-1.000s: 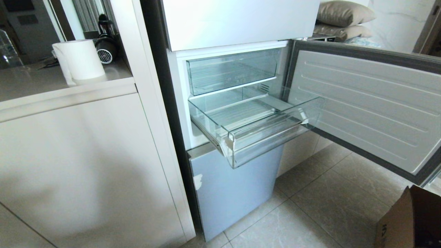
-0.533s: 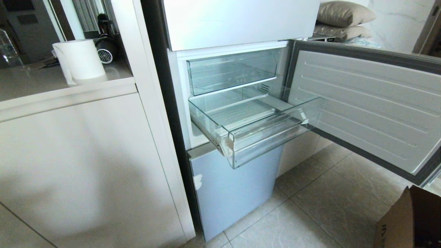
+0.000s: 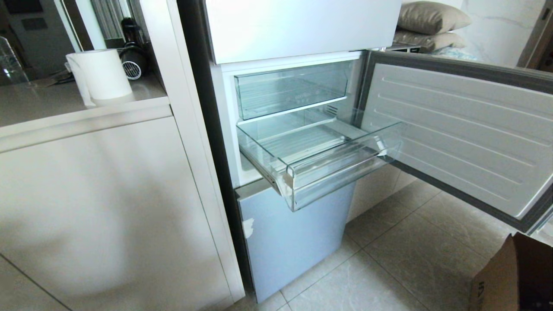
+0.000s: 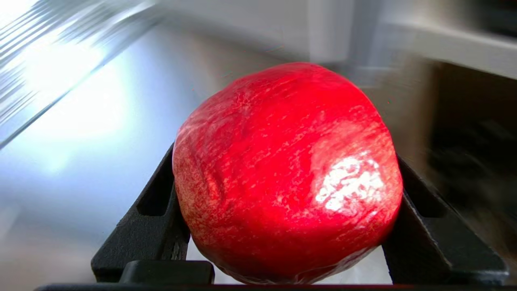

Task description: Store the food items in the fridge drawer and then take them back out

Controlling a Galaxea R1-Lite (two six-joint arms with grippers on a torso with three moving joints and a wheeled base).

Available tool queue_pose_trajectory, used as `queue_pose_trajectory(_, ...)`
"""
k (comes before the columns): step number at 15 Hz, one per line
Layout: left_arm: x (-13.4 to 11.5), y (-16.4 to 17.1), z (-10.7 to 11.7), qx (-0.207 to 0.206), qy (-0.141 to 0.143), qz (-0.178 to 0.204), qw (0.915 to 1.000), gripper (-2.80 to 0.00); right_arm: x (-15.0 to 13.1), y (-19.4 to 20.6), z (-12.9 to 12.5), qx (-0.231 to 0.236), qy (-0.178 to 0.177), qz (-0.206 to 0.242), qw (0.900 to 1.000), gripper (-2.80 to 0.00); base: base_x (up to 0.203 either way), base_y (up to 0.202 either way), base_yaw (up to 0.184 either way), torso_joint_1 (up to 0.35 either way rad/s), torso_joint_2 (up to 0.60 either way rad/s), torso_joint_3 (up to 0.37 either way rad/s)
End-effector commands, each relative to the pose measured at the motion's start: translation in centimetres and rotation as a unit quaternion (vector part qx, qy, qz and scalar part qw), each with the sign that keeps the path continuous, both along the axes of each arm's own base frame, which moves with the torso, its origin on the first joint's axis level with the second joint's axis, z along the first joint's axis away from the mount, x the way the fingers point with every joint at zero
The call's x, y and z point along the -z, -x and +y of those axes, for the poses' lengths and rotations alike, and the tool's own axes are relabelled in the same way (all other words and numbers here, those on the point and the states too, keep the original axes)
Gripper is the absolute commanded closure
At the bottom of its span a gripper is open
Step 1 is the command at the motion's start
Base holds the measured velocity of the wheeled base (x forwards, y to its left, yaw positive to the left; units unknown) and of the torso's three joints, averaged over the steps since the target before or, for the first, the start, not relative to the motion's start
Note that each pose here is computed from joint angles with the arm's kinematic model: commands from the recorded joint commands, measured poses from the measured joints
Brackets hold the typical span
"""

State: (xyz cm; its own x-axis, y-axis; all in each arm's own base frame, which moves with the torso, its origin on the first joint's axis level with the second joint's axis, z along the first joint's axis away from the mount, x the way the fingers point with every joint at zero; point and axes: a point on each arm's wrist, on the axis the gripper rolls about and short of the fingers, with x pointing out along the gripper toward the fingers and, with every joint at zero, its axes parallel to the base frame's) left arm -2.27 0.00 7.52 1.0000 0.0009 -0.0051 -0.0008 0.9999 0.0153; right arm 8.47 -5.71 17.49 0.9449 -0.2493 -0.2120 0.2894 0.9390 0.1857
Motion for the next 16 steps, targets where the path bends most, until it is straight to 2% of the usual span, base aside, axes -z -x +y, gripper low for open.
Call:
queue_pose_trajectory(1,0.0,0.0,0.0,0.0,0.0,0.0,1.0,0.0,0.5,4.7,5.0,-0.091,0.066,-0.073,0.991,0.0,0.0,0.0,0.0,0.0,0.0,0.0)
queue_pose_trajectory(3,0.0,0.0,0.0,0.0,0.0,0.001,1.0,0.0,2.7,8.6,6.0,-0.126,0.107,-0.085,0.983,0.0,0.0,0.0,0.0,0.0,0.0,0.0)
queue_pose_trajectory(6,0.0,0.0,0.0,0.0,0.0,0.0,1.0,0.0,6.6,11.8,6.0,-0.129,0.153,-0.091,0.976,0.0,0.0,0.0,0.0,0.0,0.0,0.0)
queue_pose_trajectory(8,0.0,0.0,0.0,0.0,0.0,0.001,1.0,0.0,9.3,11.4,5.7,-0.134,0.134,-0.066,0.98,0.0,0.0,0.0,0.0,0.0,0.0,0.0)
queue_pose_trajectory(10,0.0,0.0,0.0,0.0,0.0,0.001,1.0,0.0,9.4,10.9,5.7,-0.133,0.125,-0.112,0.977,0.0,0.0,0.0,0.0,0.0,0.0,0.0)
queue_pose_trajectory(12,0.0,0.0,0.0,0.0,0.0,0.0,1.0,0.0,9.9,10.8,5.7,-0.137,0.111,-0.095,0.98,0.0,0.0,0.0,0.0,0.0,0.0,0.0)
queue_pose_trajectory(16,0.0,0.0,0.0,0.0,0.0,0.001,1.0,0.0,10.0,10.7,5.7,-0.137,0.111,-0.094,0.98,0.0,0.0,0.0,0.0,0.0,0.0,0.0)
